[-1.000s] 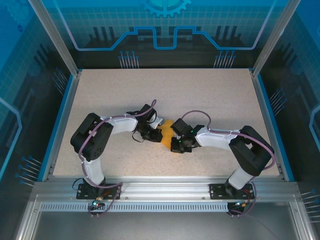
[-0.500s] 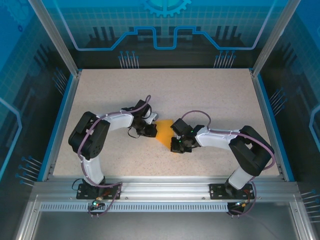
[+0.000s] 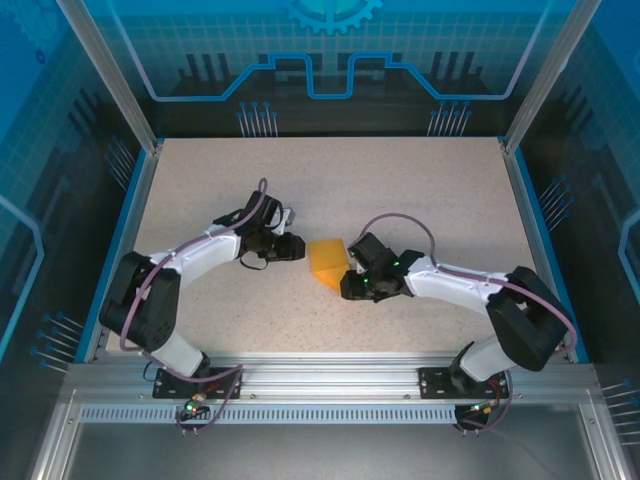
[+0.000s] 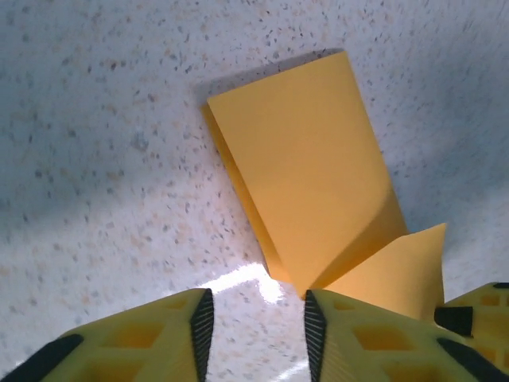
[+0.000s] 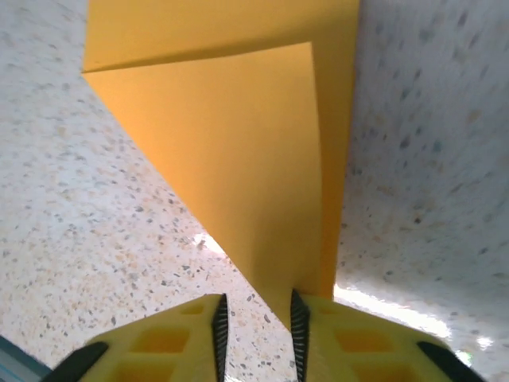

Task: Fold a paper plane with a square sheet of paper (fold left side to right side)
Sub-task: Third fold the triangle at the center of the table.

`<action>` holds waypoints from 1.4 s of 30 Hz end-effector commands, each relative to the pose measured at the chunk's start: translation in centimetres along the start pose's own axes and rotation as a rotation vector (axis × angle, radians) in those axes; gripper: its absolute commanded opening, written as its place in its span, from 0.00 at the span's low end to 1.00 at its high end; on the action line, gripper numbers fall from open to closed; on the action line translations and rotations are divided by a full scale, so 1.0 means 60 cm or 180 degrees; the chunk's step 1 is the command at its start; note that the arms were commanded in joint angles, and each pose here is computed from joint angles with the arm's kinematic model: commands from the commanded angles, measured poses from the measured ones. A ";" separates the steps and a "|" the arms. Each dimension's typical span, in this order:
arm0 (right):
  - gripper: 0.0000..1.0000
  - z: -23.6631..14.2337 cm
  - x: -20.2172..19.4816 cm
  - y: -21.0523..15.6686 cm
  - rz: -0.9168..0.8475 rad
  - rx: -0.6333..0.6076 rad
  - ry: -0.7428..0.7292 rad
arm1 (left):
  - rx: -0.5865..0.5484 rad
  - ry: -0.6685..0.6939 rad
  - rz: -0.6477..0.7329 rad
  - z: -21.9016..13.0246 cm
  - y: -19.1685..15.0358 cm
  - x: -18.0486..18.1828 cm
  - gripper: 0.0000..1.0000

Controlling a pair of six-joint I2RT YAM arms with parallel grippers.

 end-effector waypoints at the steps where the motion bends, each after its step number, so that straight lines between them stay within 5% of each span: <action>1: 0.40 -0.034 -0.016 0.029 -0.0376 -0.0224 -0.0112 | 0.0049 -0.0140 -0.0572 -0.010 -0.030 0.005 0.44; 7: 0.53 -0.040 -0.015 0.055 -0.0765 -0.0238 0.0161 | 0.0245 -0.0522 -0.0906 0.001 -0.061 -0.003 0.53; 18: 0.54 -0.023 -0.016 0.006 -0.0327 0.0094 0.0448 | 0.0271 -0.0626 -0.1011 0.011 -0.060 -0.010 0.57; 24: 0.56 -0.034 -0.040 0.003 -0.0293 0.0020 0.0165 | 0.0308 -0.0601 -0.1020 0.024 -0.063 -0.015 0.58; 38: 0.98 0.014 -0.077 0.059 -0.0561 0.0051 0.0257 | 0.0271 -0.0498 -0.1007 0.024 -0.062 -0.015 0.62; 42: 1.00 0.028 -0.085 0.045 -0.0535 0.0139 0.0235 | 0.0271 -0.0493 -0.0994 0.023 -0.062 -0.016 0.62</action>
Point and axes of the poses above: each hand's point on the last joint's axis, 136 mm out from that joint toward the fingers, its own z axis out along the fingers, its own x axis along the line the jaws close on, y = z × x, the point moved 5 cm from there along -z, back along the fingers, and after that the axes turned 5 degrees about -z, right-handed, at the moved point
